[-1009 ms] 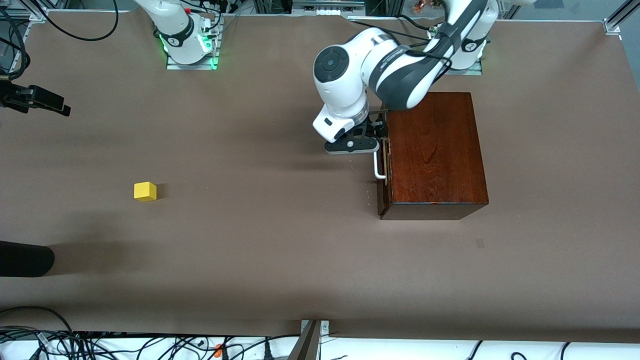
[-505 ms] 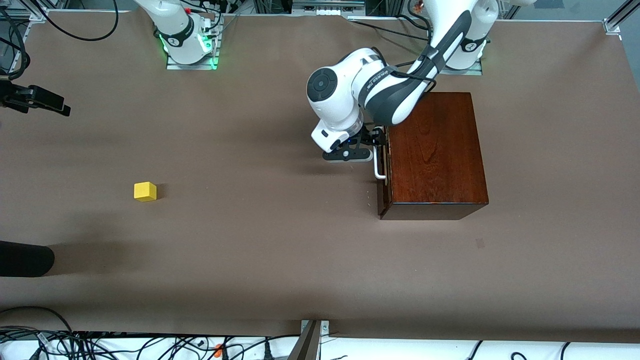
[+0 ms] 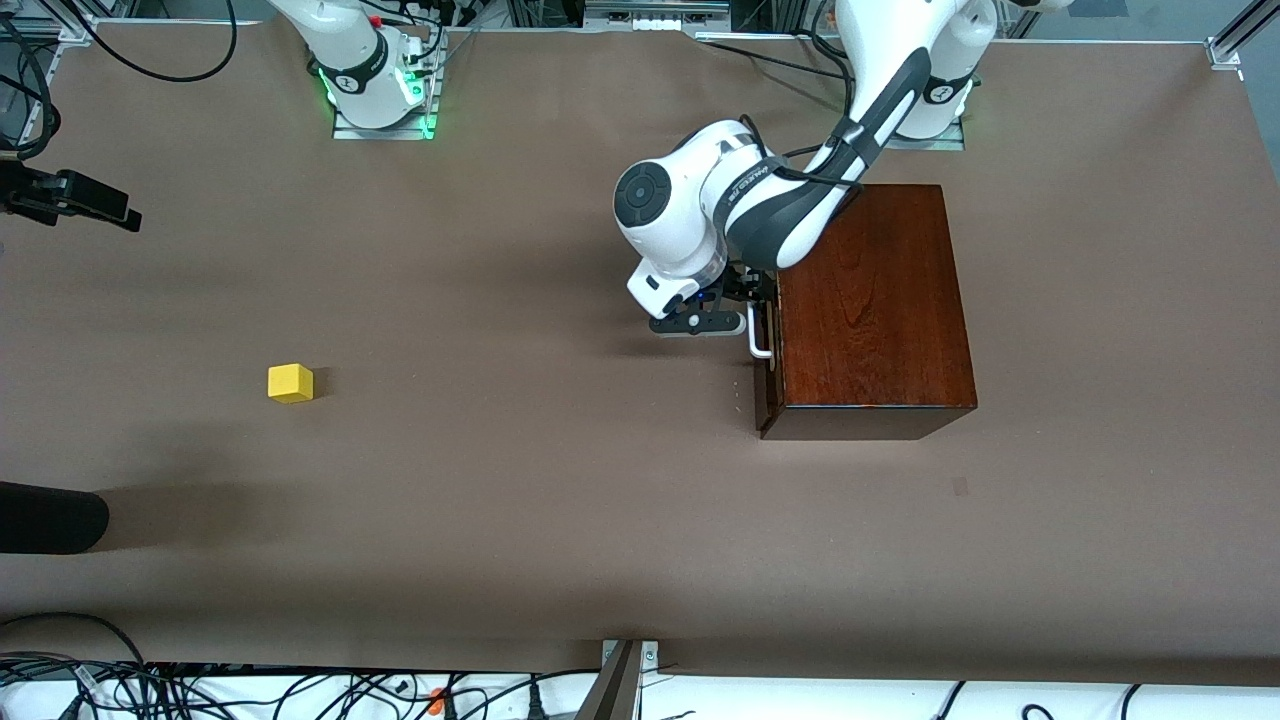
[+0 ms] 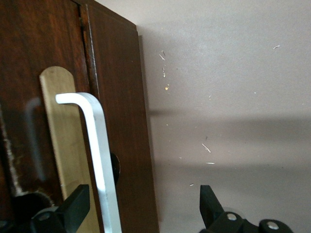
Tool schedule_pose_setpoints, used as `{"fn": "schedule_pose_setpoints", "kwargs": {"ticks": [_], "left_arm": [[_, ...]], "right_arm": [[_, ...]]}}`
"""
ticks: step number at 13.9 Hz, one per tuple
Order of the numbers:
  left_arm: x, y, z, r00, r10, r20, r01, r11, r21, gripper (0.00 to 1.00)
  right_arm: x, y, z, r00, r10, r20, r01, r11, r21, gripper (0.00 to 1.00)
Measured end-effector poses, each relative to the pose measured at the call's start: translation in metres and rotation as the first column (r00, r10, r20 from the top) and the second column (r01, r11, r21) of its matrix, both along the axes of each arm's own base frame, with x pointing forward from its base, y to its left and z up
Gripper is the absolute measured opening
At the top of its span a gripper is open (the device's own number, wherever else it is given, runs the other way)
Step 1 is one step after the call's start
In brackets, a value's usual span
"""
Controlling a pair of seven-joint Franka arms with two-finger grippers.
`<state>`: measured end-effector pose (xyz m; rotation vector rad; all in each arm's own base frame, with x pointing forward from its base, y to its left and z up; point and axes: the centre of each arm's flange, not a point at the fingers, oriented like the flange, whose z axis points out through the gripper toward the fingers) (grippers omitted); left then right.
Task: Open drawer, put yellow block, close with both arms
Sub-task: 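Pull the drawer open by its handle with the left gripper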
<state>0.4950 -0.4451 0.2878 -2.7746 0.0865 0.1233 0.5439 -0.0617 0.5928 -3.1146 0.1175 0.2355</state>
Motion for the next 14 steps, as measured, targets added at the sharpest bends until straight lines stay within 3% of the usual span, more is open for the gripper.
{"fn": "schedule_pose_setpoints", "kwargs": {"ticks": [14], "left_arm": [[-0.006,-0.012,-0.013,1.000,0.028,0.013,-0.028,1.000,-0.007,1.00]], "right_arm": [[0.000,0.000,0.000,1.000,0.000,-0.001,0.000,1.000,0.000,1.00]]}}
